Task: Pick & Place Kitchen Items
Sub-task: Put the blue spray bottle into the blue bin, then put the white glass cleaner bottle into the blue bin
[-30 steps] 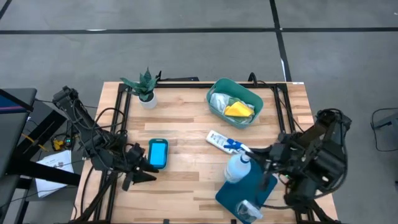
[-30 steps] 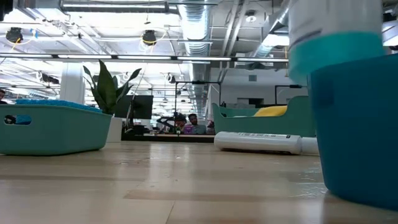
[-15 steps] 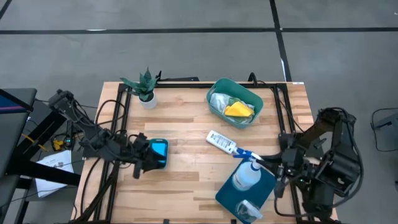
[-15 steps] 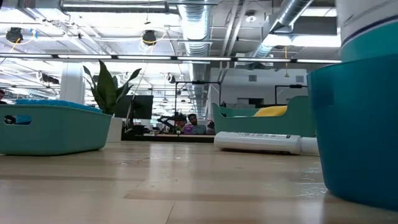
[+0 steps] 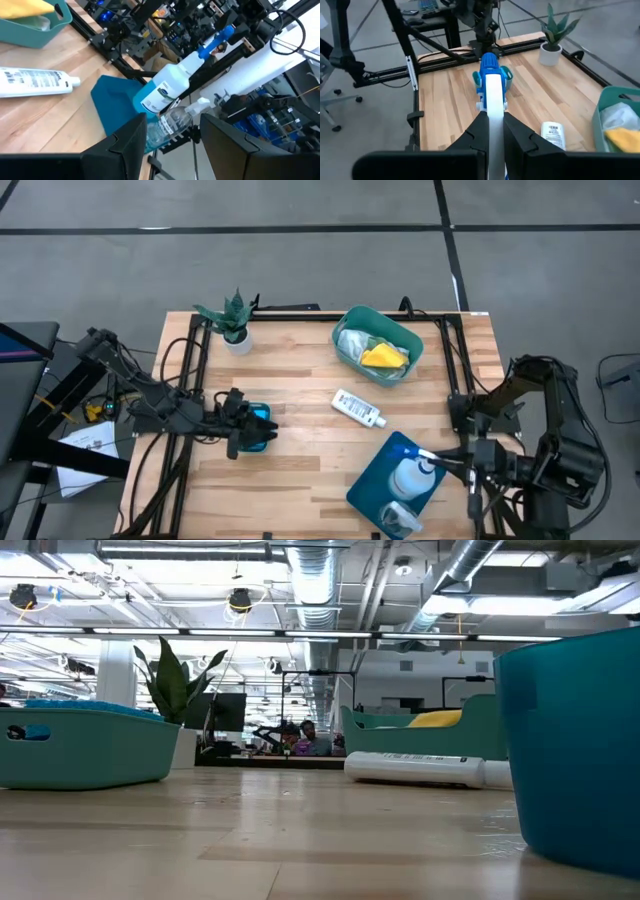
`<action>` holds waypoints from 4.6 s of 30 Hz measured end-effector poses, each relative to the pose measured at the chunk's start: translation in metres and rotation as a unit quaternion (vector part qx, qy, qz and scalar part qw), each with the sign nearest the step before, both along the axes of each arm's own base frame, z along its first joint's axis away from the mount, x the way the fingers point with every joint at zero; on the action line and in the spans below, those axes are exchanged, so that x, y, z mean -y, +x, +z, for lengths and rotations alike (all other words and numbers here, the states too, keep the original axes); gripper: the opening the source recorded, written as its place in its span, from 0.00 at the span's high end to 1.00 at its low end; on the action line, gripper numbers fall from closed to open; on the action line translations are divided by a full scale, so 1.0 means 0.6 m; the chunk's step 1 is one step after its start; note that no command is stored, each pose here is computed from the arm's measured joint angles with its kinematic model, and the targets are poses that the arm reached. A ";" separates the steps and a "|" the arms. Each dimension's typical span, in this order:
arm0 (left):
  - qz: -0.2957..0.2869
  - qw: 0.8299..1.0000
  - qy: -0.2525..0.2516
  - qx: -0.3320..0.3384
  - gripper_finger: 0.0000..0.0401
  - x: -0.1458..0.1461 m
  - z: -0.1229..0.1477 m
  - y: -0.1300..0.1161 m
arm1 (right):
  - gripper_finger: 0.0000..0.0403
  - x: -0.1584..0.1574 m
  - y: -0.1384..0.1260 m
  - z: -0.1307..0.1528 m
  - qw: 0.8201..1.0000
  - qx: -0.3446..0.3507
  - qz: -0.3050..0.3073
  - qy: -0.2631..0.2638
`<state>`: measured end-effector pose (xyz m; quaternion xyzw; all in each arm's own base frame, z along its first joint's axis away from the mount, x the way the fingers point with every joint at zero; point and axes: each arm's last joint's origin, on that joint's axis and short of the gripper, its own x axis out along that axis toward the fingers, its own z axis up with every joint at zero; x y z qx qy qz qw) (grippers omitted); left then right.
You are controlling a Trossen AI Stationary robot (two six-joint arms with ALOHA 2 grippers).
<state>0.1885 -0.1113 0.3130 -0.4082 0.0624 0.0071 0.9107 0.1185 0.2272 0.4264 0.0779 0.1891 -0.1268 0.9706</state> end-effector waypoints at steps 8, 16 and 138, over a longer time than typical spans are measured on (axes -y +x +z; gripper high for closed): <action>0.001 0.999 -0.023 0.034 0.55 0.023 -0.009 0.034 | 0.95 -0.012 -0.015 -0.031 0.999 -0.016 0.025 -0.044; 0.001 0.996 -0.053 0.078 0.55 0.040 -0.014 0.060 | 0.95 -0.019 -0.050 -0.059 0.998 -0.003 0.050 -0.048; -0.012 0.994 0.008 0.110 0.55 0.026 -0.014 0.083 | 0.64 0.074 -0.036 -0.037 0.973 0.216 -0.073 0.035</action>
